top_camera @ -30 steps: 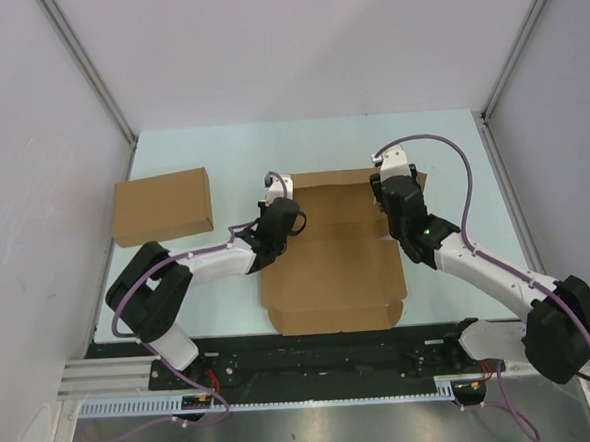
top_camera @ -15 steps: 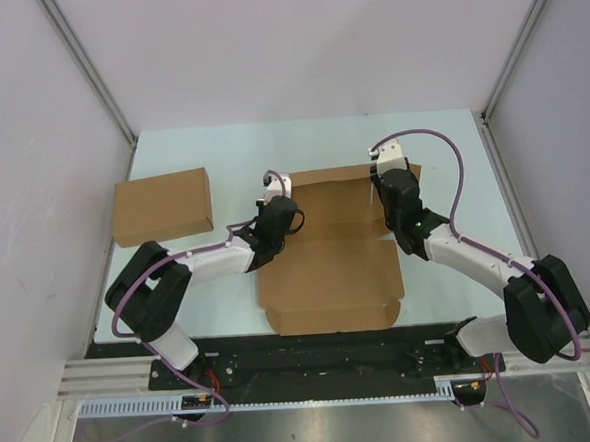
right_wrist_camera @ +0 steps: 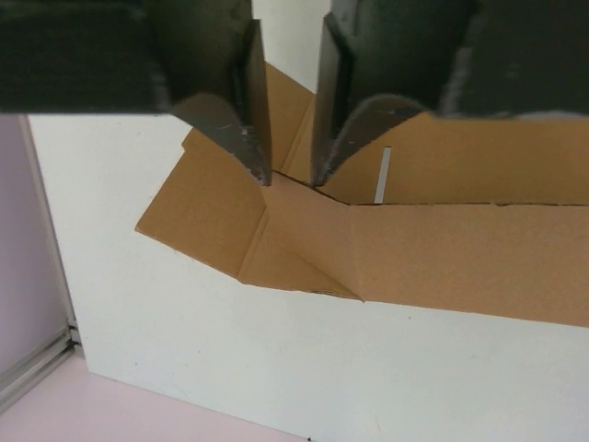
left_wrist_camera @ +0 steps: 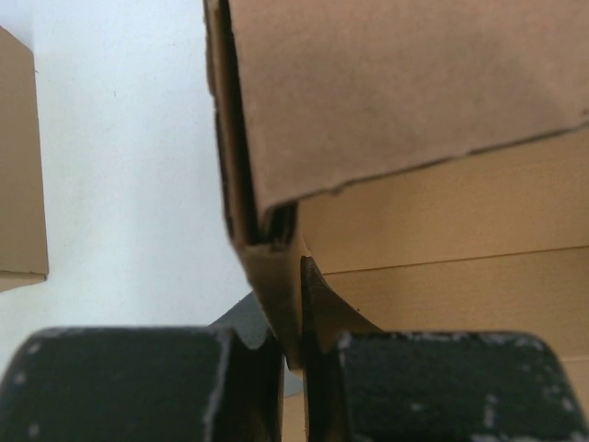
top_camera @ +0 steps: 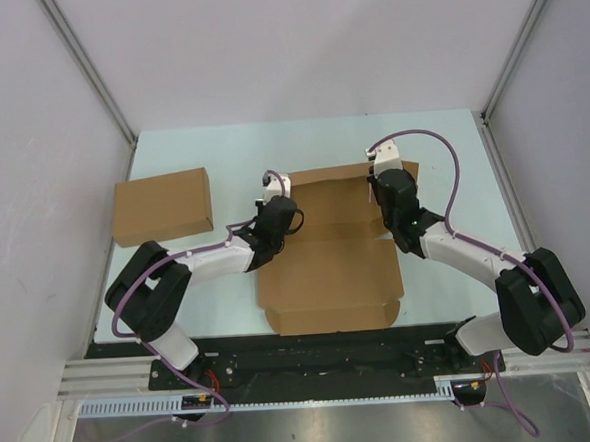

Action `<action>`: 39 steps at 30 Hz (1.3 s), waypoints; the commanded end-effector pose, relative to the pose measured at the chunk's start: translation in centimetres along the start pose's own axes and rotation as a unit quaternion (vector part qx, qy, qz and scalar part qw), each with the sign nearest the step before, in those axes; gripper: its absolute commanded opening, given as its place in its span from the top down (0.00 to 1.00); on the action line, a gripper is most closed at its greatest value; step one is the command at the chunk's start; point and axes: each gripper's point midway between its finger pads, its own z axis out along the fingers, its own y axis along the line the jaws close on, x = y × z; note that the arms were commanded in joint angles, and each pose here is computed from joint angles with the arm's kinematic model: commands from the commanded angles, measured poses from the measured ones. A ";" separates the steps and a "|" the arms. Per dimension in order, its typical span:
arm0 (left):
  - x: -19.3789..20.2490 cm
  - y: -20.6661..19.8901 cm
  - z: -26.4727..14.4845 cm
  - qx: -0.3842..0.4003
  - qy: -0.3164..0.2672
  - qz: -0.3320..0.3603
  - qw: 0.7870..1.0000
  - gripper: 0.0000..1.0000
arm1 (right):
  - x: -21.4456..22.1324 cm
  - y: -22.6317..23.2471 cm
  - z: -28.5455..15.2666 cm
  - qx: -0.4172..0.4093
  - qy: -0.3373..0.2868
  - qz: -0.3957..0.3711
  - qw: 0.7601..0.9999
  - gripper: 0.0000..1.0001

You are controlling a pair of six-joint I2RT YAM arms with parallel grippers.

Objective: Fold the paper box

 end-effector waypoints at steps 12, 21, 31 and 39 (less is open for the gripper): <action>-1.1 0.4 -0.8 0.005 -0.008 0.021 1.000 1.00 | -1.5 0.4 0.1 -0.017 -0.018 0.038 0.999 0.80; -1.1 0.3 -0.8 0.005 -0.007 0.011 1.000 1.00 | -0.5 1.1 -0.6 -0.035 0.016 0.119 0.992 0.97; -0.4 0.1 -0.7 0.008 0.000 -0.002 1.000 1.00 | 0.3 3.8 -1.7 -0.085 0.066 0.311 0.944 0.99; -0.4 0.2 -0.8 0.005 0.000 -0.003 1.000 1.00 | 0.0 5.2 -2.1 -0.111 0.076 0.364 0.922 0.99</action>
